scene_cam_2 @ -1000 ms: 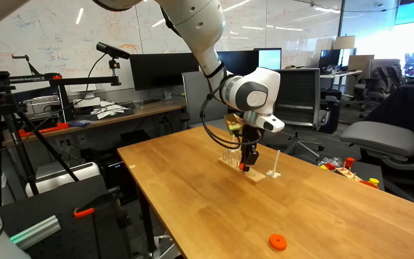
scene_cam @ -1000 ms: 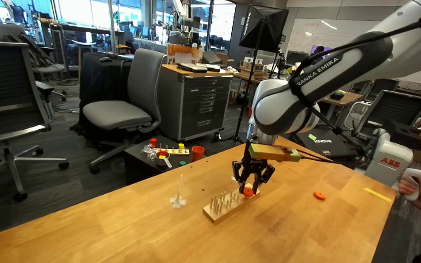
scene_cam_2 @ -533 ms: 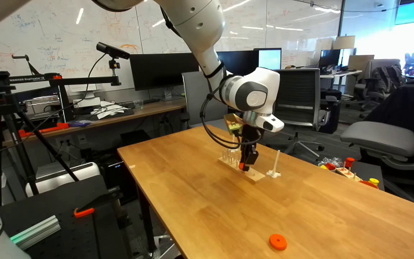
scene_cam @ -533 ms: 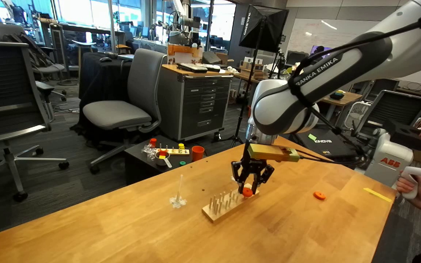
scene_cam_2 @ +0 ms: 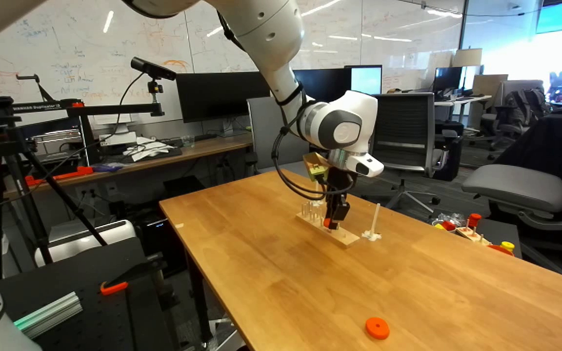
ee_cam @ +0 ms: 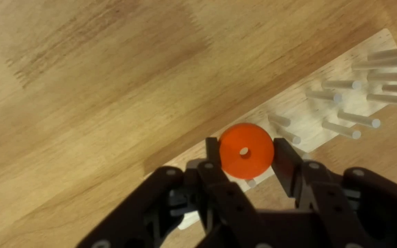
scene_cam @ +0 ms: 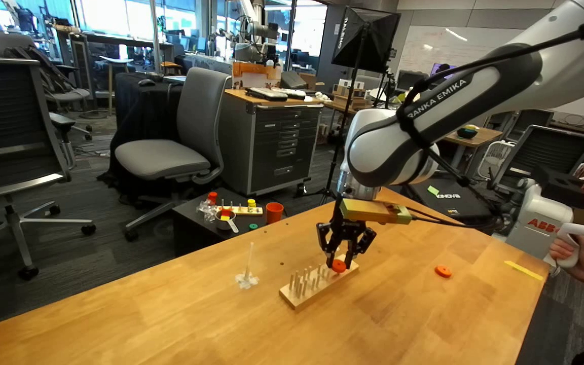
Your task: Put the yellow rings on the wooden rack- on top of each other
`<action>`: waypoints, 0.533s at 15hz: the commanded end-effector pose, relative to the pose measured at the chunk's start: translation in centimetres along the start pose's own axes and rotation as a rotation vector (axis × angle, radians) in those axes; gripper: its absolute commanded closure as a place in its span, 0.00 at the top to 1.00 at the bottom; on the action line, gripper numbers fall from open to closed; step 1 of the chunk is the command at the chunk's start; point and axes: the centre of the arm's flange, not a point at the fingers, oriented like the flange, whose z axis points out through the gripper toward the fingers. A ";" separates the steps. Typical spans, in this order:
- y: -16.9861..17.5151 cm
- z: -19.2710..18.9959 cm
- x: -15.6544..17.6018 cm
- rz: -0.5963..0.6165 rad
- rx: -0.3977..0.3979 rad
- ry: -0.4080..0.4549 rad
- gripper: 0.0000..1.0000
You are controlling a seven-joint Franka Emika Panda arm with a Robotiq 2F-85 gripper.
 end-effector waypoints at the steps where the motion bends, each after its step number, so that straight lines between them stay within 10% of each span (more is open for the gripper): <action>1: -0.8 -0.7 0.9 0.008 0.011 0.000 0.18; 8: 0.2 0.1 1.5 0.026 0.005 -0.011 0.18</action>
